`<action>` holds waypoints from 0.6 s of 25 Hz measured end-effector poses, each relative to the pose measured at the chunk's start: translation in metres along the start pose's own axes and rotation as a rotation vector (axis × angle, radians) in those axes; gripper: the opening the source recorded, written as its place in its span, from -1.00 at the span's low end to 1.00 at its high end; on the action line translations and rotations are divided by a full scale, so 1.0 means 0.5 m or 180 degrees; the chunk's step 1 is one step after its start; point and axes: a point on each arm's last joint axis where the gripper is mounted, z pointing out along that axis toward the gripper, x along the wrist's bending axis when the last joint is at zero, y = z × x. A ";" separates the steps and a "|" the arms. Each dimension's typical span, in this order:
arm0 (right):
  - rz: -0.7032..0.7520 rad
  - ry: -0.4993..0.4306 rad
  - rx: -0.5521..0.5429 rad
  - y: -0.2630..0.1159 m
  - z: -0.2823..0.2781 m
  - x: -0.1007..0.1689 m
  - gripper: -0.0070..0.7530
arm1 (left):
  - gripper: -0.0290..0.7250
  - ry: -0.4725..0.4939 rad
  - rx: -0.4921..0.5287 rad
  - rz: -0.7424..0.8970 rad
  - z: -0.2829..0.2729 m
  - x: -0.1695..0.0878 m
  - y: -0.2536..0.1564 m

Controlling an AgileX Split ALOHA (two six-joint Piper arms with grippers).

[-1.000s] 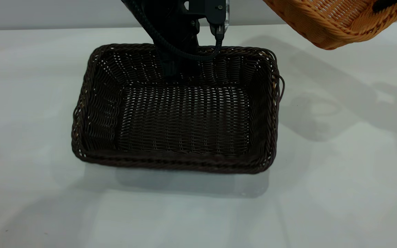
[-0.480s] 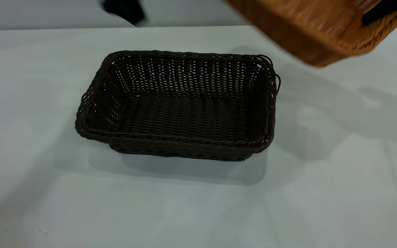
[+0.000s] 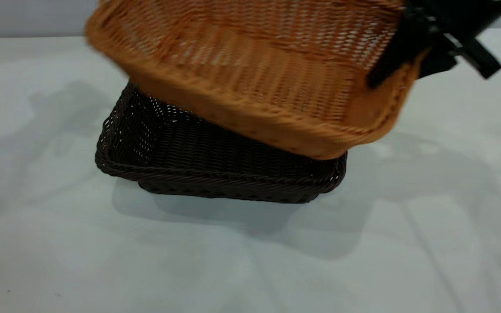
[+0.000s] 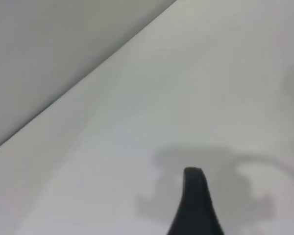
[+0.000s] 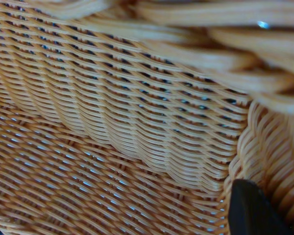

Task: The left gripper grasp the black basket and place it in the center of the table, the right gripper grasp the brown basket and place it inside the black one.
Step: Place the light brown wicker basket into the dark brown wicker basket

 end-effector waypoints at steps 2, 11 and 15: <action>-0.0069 -0.0065 0.0036 -0.001 0.014 0.022 -0.80 | 0.37 -0.0001 0.0000 0.0001 0.000 0.000 0.000; -0.0285 -0.0476 0.0223 0.025 0.096 0.077 -0.80 | 0.37 0.0017 -0.0015 0.0001 0.000 0.001 0.001; -0.0296 -0.0670 0.0220 0.046 0.110 0.068 -0.80 | 0.37 0.0017 -0.0015 0.0001 0.000 0.001 0.001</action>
